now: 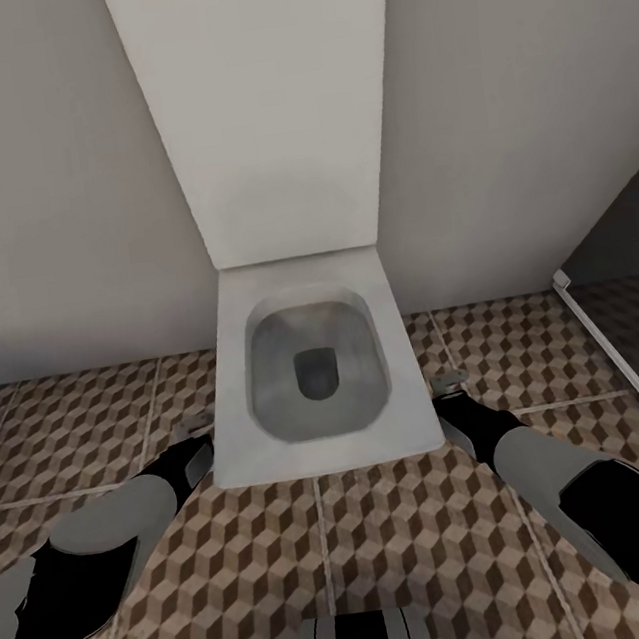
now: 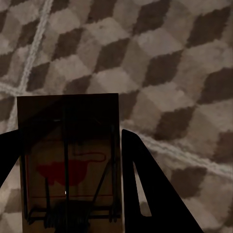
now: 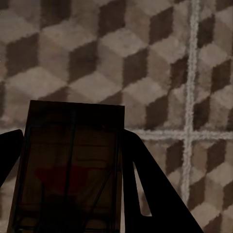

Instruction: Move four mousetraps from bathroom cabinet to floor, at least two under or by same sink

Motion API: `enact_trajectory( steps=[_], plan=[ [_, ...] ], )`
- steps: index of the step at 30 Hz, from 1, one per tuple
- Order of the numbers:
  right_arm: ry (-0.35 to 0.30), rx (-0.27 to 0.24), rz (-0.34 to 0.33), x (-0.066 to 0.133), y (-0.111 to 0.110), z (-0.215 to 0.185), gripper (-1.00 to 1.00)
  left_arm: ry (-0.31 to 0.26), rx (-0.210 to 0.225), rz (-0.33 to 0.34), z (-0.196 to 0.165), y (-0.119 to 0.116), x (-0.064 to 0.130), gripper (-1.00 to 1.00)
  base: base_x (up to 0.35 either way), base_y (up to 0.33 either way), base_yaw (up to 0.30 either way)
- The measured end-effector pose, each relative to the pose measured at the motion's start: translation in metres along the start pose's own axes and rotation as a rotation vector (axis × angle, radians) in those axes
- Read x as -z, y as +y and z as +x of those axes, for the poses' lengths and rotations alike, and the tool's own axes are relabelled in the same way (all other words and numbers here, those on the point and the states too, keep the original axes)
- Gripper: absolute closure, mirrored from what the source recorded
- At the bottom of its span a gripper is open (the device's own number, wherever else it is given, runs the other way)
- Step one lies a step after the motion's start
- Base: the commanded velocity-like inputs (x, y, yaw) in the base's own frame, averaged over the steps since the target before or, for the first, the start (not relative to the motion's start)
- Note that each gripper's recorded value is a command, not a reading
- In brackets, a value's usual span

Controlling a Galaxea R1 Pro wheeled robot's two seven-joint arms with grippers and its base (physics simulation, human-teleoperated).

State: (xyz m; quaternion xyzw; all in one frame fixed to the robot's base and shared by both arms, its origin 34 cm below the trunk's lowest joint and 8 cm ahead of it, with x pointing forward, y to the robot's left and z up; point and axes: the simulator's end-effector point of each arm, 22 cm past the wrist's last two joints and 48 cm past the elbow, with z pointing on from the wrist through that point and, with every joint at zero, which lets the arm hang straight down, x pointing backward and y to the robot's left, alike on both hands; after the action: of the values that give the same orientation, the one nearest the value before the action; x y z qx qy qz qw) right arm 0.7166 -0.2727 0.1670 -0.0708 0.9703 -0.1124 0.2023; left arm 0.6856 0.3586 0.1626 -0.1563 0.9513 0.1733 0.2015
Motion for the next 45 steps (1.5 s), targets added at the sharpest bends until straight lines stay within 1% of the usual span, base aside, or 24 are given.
enact_trajectory(
  steps=[5,11,15,39,45],
  plan=[
    [0.000,0.000,0.000,0.0000,-0.0003,0.0000,1.00,0.002,-0.001,0.001,0.0006,-0.0008,0.0003,1.00,0.034,-0.049,0.000],
    [-0.001,-0.001,0.000,0.0004,0.0003,-0.0004,1.00,0.002,0.002,0.001,0.0002,0.0003,0.0001,1.00,0.234,-0.115,0.000],
    [-0.001,-0.001,-0.001,0.0002,0.0005,-0.0003,1.00,0.002,0.002,-0.001,0.0001,0.0014,-0.0004,1.00,0.099,-0.020,0.000],
    [-0.001,0.000,-0.002,0.0002,0.0011,-0.0003,1.00,0.003,0.004,-0.001,0.0004,0.0012,-0.0004,1.00,0.005,-0.001,0.000],
    [-0.002,0.001,-0.004,0.0006,0.0033,-0.0008,1.00,0.001,0.005,-0.008,-0.0012,0.0050,-0.0012,1.00,0.000,0.000,0.000]
  ],
)
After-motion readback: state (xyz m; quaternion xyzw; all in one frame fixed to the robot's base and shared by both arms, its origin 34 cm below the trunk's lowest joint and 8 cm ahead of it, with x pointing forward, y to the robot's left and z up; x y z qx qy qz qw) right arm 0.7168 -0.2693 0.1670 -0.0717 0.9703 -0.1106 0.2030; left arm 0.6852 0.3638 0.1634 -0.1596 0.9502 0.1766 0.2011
